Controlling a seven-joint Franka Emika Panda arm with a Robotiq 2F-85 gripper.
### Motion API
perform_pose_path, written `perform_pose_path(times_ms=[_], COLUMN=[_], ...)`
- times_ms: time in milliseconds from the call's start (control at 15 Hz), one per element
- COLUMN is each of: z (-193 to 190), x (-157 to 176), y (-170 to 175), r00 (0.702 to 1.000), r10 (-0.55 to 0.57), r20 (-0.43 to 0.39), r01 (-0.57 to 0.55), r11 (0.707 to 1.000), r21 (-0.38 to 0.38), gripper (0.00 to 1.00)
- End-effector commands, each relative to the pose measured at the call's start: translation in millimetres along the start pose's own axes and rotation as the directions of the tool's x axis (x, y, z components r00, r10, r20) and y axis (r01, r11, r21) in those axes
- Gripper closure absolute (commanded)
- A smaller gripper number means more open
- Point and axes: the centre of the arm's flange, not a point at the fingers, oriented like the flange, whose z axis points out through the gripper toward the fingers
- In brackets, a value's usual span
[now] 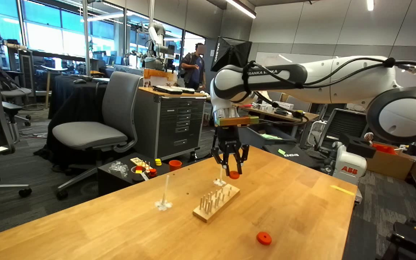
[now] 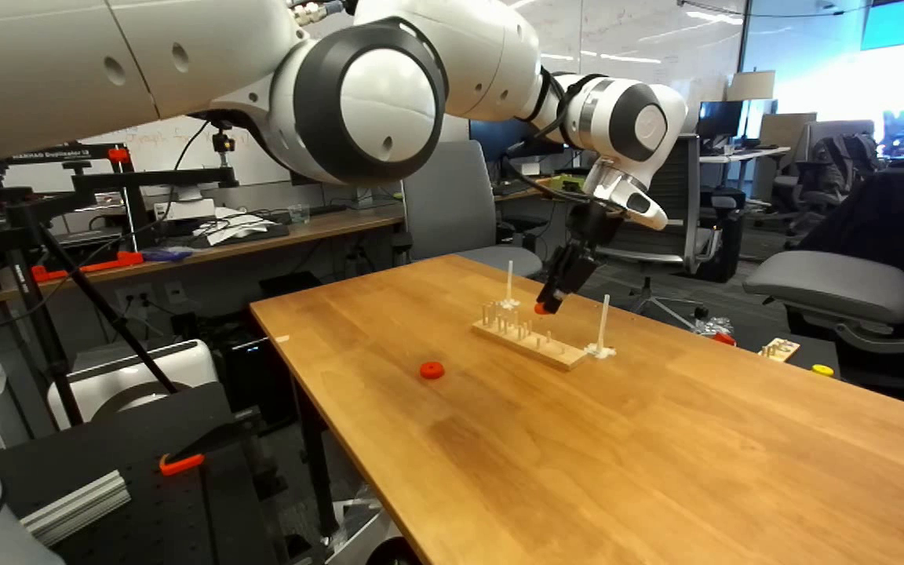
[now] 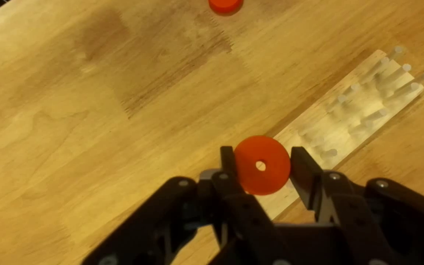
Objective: Put the orange ring on the wooden object
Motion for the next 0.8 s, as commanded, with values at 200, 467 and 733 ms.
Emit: perform_pose_path(times_ms=[200,467,733], z=[23,32,37], x=[2,4,2], y=[-2,-6,-15], r00=[1.000,1.000,1.000], r10=[0.000,-0.007,-0.014], r20=[0.008,0.010,-0.002], r01=[0.000,0.007,0.013], r11=[1.000,1.000,0.999], r21=[-0.027,-0.029,-0.033], gripper=[0.83,0.83,0.83])
